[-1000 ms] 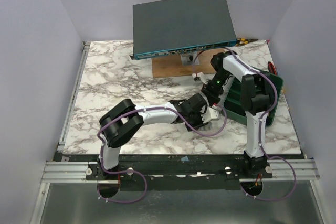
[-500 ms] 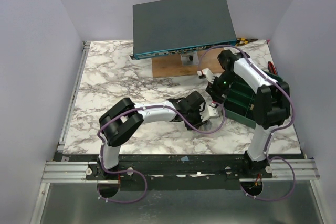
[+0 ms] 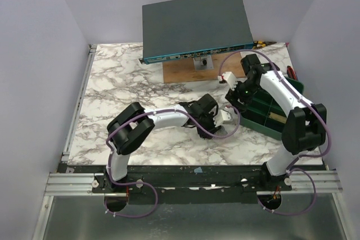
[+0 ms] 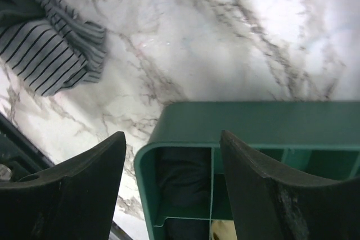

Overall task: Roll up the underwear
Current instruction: Roll the underwear to the center of the board.

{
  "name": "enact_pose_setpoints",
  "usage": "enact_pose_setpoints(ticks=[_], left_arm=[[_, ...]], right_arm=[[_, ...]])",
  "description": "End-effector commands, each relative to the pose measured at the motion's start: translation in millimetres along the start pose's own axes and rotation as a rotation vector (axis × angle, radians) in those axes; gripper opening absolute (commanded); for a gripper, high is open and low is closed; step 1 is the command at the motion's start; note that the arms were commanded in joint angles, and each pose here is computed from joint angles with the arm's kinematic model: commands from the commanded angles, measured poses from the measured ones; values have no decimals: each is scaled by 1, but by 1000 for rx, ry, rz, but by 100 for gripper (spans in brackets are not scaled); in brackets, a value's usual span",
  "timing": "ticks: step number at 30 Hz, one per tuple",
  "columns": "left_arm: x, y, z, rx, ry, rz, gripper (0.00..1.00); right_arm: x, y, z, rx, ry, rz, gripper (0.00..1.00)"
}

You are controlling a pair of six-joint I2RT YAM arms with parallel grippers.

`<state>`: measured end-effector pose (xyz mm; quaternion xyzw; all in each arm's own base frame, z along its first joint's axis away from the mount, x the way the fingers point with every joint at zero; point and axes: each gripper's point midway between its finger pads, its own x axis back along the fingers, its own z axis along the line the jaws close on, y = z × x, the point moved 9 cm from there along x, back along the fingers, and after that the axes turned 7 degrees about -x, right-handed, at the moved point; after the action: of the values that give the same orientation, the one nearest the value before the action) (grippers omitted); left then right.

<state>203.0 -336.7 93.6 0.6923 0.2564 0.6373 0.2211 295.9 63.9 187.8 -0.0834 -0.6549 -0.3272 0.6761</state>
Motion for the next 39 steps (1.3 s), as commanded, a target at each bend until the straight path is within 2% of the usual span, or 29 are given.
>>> enact_pose_setpoints(ticks=[1, 4, 10, 16, 22, 30, 39], left_arm=[[-18, -64, -25, 224, -229, 240, 0], [-18, -65, -23, 261, -262, 230, 0], [-18, -68, -16, 327, -310, 227, 0], [-20, -71, -10, 384, -335, 231, 0], [-25, -75, -7, 401, -323, 257, 0], [-26, -78, 0, 438, -320, 267, 0], [-31, -83, 4, 469, -328, 287, 0]], right_arm=[[16, 2, -13, -133, -139, -125, 71], [21, -5, -20, -222, -160, -216, 71], [32, -9, -13, -288, -213, -384, 71], [42, -16, 5, -275, -267, -530, 71], [45, -31, 27, -227, -299, -609, 71], [38, -52, 69, 9, -56, -569, 68], [13, -79, 93, 83, 25, -488, 68]])
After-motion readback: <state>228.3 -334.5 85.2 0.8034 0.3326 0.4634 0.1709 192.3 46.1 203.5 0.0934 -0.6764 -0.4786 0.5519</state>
